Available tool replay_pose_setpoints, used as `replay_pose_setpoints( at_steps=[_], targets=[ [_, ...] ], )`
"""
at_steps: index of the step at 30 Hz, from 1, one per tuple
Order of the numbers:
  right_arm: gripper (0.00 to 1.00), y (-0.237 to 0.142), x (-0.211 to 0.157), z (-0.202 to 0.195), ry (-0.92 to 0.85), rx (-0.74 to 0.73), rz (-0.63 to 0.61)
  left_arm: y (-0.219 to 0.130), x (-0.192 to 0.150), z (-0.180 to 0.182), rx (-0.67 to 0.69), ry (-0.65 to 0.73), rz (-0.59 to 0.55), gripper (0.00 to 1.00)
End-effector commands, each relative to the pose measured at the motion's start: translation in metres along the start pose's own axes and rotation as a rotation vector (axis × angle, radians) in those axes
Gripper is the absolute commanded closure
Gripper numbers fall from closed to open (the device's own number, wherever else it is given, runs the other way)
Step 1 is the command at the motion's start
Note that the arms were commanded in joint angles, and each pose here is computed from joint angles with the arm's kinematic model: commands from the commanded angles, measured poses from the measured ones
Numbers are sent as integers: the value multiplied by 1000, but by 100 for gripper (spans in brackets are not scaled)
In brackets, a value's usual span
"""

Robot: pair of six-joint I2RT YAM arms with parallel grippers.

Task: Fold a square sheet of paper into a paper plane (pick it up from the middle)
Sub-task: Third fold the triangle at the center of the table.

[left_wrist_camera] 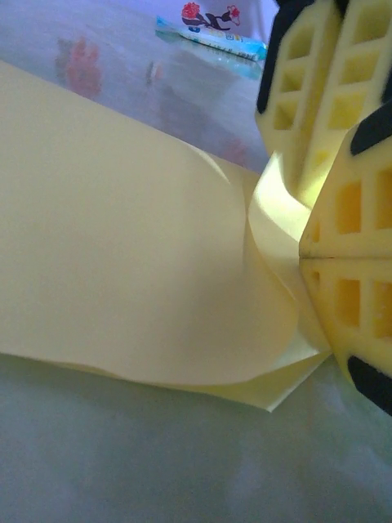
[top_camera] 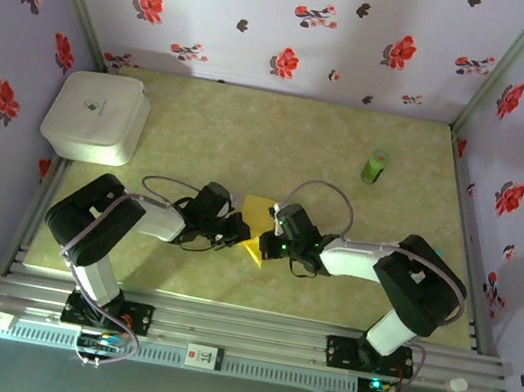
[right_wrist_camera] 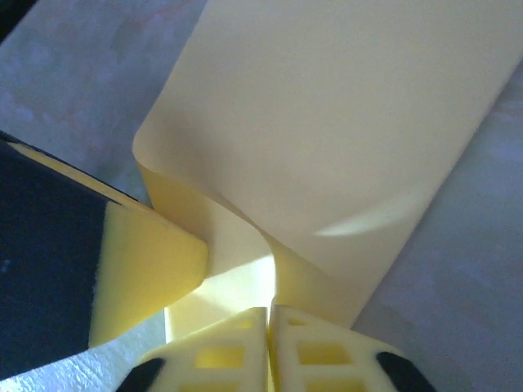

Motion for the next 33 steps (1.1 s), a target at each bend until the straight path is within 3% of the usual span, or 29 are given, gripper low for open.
replay_pose_setpoints(
  at_steps=[1, 4, 7, 12, 17, 33],
  targets=[
    [75, -21, 13, -4, 65, -57, -40, 1, -5, 14, 84, -5, 7, 100],
    [60, -39, 19, -10, 161, -69, -65, 0, -4, 12, 83, -7, -5, 100],
    [56, -50, 21, -4, 198, -5, -61, -2, -3, 12, 85, -11, -19, 100],
    [71, -47, 18, 29, 232, 259, 75, -4, -3, 11, 84, -13, -34, 100],
    [89, -31, 8, 38, 231, 231, 172, -6, -3, 10, 91, -20, -57, 100],
    [95, 2, 1, 42, 196, 140, 276, -4, -6, 11, 106, -39, -84, 100]
  ],
)
Point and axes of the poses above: each hand's point on the last joint's axis, 136 mm out from that joint toward the fingers, its own y axis out along the fingers, its own z axis along the line the jaws close on, x = y × z, the point moved 7 cm from there along -y, back along the fingers, and after that the axes turned 3 degrees about -y, right-handed, at the moved point
